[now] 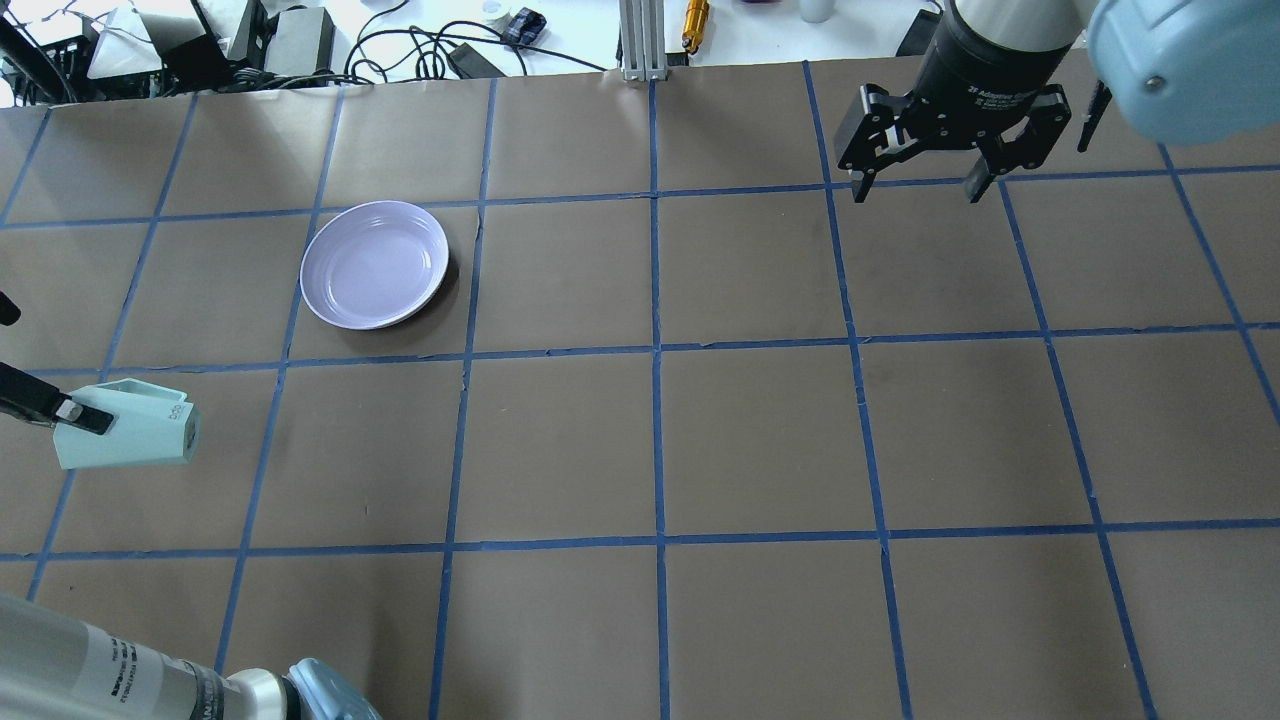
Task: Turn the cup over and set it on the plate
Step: 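Lift the mug with the left gripper and rotate it upright, then carry the upright mug with the left gripper over the white plate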
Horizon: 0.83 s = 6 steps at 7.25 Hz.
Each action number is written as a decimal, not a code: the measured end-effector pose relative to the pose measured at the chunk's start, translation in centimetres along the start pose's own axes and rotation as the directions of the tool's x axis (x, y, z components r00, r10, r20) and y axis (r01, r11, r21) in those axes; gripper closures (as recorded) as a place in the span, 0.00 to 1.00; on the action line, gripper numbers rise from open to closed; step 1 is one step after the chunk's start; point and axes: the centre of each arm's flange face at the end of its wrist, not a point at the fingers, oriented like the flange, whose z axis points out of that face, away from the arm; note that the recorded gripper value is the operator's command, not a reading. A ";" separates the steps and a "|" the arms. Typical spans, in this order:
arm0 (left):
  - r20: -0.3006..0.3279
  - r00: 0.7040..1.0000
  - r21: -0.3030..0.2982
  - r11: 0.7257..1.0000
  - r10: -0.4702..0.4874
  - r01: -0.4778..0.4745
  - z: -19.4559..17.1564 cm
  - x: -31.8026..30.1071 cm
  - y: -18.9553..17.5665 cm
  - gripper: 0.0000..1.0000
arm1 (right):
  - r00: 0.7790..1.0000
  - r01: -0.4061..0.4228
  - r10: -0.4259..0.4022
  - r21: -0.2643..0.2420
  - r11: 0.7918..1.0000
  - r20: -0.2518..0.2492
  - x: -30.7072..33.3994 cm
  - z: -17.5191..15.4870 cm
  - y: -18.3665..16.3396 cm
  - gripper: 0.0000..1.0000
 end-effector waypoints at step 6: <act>0.526 0.851 -0.116 0.990 -0.002 0.074 6.3 18.8 -14.0 1.00 | 1.000 -0.001 0.001 0.000 1.000 0.000 0.0 0.0 0.0 0.00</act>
